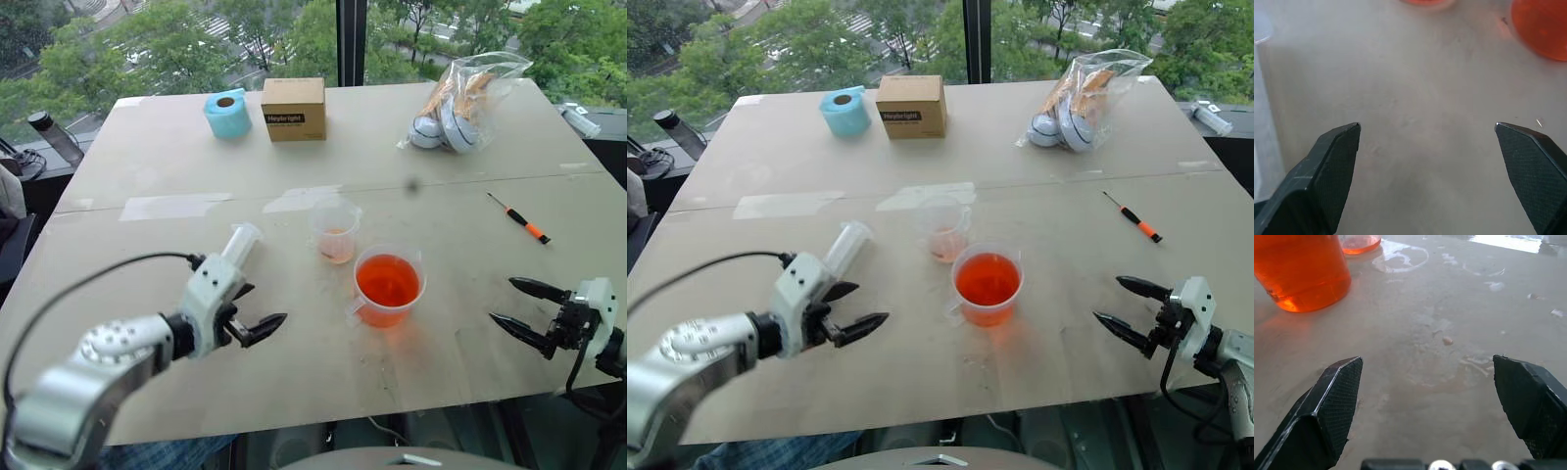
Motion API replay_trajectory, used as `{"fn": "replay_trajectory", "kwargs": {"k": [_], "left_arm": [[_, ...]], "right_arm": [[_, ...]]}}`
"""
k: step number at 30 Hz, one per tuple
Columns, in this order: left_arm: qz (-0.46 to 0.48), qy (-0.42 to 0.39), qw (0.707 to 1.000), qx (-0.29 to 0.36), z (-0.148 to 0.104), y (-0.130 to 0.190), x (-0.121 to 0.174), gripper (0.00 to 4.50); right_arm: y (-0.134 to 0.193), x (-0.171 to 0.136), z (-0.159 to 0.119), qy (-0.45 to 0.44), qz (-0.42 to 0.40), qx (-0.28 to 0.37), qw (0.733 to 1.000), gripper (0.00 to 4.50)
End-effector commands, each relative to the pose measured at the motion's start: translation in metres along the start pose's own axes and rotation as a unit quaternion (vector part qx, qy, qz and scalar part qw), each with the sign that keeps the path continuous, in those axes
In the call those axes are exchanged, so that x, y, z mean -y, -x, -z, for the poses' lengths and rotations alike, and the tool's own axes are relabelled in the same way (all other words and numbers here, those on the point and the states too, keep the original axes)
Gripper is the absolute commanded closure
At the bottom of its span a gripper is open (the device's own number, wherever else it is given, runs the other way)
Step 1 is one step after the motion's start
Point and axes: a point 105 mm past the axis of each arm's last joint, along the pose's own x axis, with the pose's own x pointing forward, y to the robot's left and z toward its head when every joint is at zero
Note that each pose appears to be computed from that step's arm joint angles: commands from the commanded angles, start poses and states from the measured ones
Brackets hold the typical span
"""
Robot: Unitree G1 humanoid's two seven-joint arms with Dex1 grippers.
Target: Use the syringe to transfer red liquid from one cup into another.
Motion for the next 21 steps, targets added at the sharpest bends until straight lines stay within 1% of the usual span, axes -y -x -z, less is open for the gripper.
{"fn": "replay_trajectory", "kwargs": {"k": [1,5,6,8,10,12,15,19,21], "left_arm": [[-0.034,0.029,0.998,-0.049,-0.013,0.019,-0.021,0.0],[-0.056,0.045,0.996,-0.051,-0.044,0.03,-0.045,0.0],[-0.058,0.046,0.996,-0.054,-0.048,0.031,-0.047,0.0],[-0.052,0.061,0.995,-0.063,-0.057,0.037,-0.055,0.0],[-0.062,0.074,0.992,-0.081,-0.06,0.04,-0.065,0.0],[-0.075,0.07,0.989,-0.106,-0.059,0.039,-0.07,0.0],[-0.09,0.076,0.984,-0.133,-0.059,0.036,-0.079,0.0],[-0.075,0.067,0.982,-0.163,-0.06,0.027,-0.076,0.0],[-0.063,0.064,0.981,-0.172,-0.061,0.022,-0.073,0.0]], "right_arm": [[-0.002,-0.002,-0.028,0.028,-0.035,0.009,0.999,0.01],[-0.014,-0.014,-0.081,0.063,-0.099,0.032,0.993,0.01],[-0.016,-0.017,-0.089,0.068,-0.108,0.033,0.991,0.01],[-0.026,-0.028,-0.119,0.091,-0.146,0.045,0.984,0.01],[-0.035,-0.04,-0.145,0.106,-0.178,0.051,0.977,0.01],[-0.042,-0.045,-0.156,0.12,-0.186,0.036,0.974,0.01],[-0.05,-0.061,-0.177,0.141,-0.229,0.049,0.962,0.01],[-0.056,-0.082,-0.198,0.137,-0.268,0.062,0.951,0.01],[-0.059,-0.089,-0.203,0.148,-0.275,0.061,0.948,0.01]]}}
